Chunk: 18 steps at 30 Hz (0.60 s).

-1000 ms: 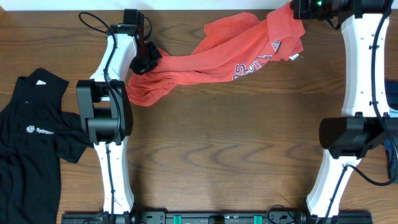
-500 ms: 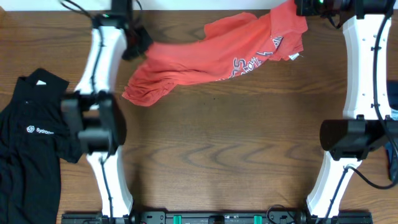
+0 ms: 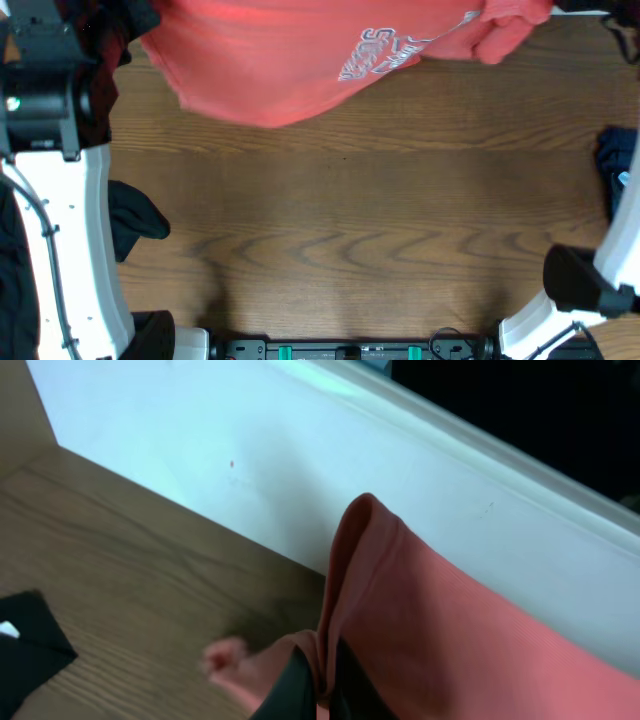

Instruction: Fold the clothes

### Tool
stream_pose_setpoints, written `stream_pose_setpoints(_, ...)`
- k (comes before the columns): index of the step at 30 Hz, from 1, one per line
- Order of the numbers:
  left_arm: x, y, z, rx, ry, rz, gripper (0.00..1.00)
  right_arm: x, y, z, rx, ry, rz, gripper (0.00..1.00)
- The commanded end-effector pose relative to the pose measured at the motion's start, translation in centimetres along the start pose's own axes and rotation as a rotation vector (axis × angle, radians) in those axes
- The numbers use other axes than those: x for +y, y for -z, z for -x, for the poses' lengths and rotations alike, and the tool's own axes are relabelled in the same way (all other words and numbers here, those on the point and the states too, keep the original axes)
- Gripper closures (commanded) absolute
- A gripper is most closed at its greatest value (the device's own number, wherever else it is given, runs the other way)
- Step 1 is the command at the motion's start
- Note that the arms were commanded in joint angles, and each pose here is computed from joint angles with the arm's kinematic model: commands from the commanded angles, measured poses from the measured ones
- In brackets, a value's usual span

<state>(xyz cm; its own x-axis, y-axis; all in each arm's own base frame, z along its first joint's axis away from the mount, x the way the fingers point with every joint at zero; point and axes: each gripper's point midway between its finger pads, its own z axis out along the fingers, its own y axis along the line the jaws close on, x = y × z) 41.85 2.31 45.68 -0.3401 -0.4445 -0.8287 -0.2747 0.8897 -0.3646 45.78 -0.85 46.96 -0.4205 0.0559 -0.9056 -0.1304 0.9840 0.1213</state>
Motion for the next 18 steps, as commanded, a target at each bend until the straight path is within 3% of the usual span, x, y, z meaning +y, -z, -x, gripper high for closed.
stream_pose_setpoints(1, 0.7, 2.5, 1.2, -0.056, -0.012, 0.021, 0.94, 0.2, 6.1, 2.9, -0.125, -0.008, -0.031, 0.99)
stream_pose_setpoints(12, 1.0, 18.3, 3.4, -0.285, -0.003, -0.086, 0.94, 4.3, 20.8, 3.4, -0.303, -0.016, -0.039, 0.99)
stream_pose_setpoints(18, 1.8, 24.8, 2.9, -0.378, -0.011, -0.125, 0.94, 5.6, 24.1, 2.0, -0.311, -0.068, -0.030, 0.99)
